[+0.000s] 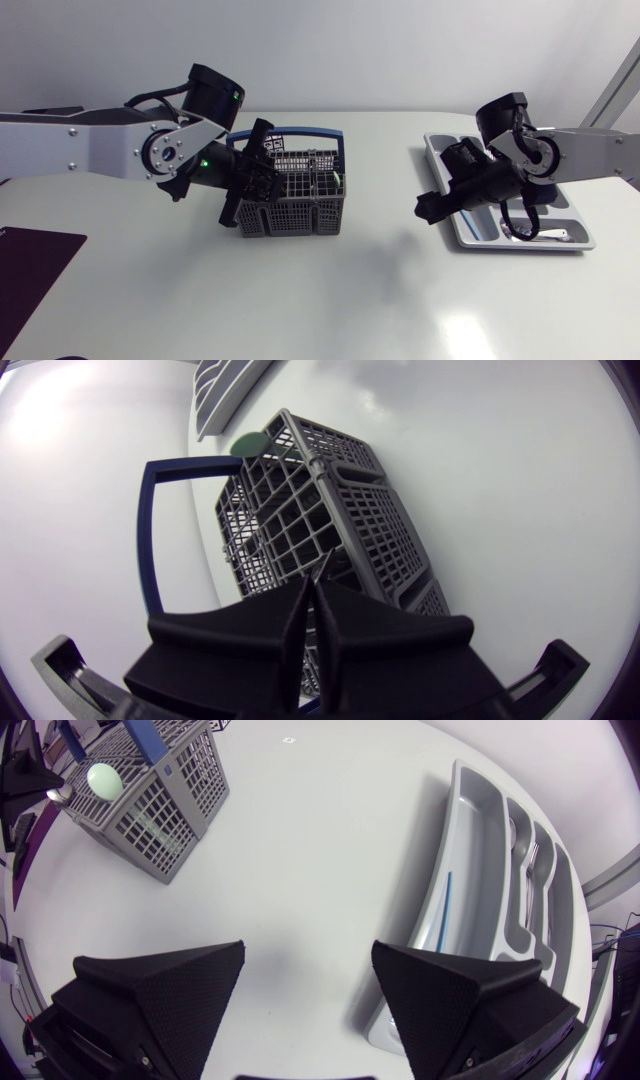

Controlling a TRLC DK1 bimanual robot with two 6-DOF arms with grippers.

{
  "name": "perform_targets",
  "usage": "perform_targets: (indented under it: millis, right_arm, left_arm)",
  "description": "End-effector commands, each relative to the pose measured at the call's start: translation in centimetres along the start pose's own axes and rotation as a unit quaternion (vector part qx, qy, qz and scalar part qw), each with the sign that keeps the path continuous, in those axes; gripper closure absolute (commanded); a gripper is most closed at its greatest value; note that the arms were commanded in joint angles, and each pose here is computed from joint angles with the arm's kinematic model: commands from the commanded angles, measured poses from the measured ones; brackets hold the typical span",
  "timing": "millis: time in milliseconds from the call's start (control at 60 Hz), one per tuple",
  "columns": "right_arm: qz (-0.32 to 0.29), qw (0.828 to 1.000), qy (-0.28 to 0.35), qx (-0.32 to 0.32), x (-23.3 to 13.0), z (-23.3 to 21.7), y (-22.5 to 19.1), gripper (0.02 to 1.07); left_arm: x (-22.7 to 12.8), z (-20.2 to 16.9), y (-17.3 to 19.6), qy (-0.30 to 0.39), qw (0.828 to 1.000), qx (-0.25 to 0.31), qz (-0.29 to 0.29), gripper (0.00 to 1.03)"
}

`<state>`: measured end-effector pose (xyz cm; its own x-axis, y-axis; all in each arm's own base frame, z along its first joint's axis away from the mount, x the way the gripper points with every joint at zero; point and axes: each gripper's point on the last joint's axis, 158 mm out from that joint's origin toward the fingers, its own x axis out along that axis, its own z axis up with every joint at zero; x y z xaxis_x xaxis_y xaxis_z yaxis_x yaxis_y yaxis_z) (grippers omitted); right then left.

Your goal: Transfer all utensils from the basket to the drawer tray.

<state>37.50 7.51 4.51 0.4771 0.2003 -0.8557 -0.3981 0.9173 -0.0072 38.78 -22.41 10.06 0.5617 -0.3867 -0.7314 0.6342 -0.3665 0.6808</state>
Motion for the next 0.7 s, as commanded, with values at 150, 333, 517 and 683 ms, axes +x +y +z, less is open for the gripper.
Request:
perform_targets:
  millis: [150, 333, 517, 683]
  right_arm:
    - [-0.002, 1.0, 0.001, -0.016, -0.4, -0.7, 0.5, 0.15]
    - [0.0, 1.0, -0.005, -0.021, -0.9, -0.7, 1.0, 0.15]
    - [0.0, 1.0, -0.015, -0.025, -1.8, -0.5, 1.4, 0.15]
    - [0.0, 0.999, -0.023, -0.029, -2.9, -0.4, 1.9, 0.15]
  left_arm:
    - [-2.8, 0.1, 3.4, 0.003, 0.999, 0.02, 0.043, 1.0]
    - [-4.8, 0.6, 4.2, -0.001, 0.999, 0.018, 0.051, 1.0]
    - [-7.1, 1.7, 5.4, -0.014, 0.998, 0.0, 0.062, 1.0]
    - [-9.2, 2.6, 6.2, -0.032, 0.996, -0.033, 0.075, 1.0]
